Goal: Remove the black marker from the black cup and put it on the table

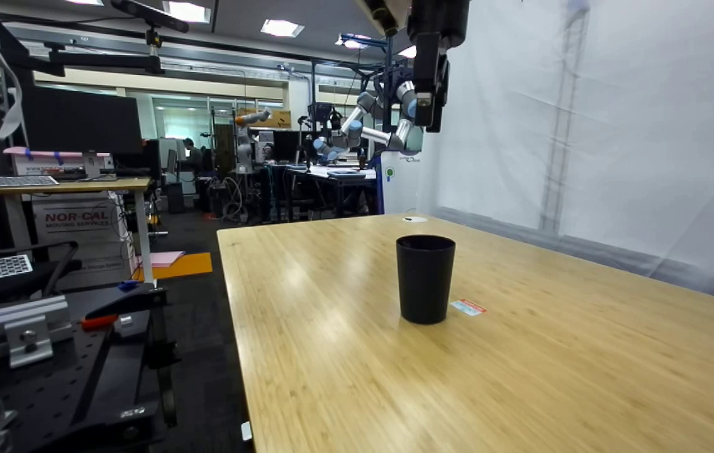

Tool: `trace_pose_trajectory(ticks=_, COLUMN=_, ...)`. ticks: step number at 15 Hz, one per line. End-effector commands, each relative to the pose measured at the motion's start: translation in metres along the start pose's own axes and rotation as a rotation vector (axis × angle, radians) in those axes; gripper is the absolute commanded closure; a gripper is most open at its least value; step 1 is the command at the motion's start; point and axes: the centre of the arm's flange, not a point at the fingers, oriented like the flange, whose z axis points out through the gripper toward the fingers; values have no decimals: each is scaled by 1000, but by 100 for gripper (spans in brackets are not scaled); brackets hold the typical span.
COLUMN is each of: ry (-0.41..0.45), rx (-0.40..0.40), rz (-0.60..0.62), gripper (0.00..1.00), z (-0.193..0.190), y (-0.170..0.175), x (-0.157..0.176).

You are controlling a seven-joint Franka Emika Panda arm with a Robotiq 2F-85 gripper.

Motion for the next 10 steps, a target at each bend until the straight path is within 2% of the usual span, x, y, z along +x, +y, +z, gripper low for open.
trace_pose_trajectory(ticks=1, ry=-42, rx=31, rz=45, gripper=0, z=20, y=16, x=-9)
trace_pose_trajectory(ticks=6, ry=-119, rx=51, rz=75, gripper=0, z=59, y=20, x=-37)
trace_pose_trajectory(ticks=10, ry=-113, rx=113, rz=80, gripper=0, z=63, y=9, x=-39)
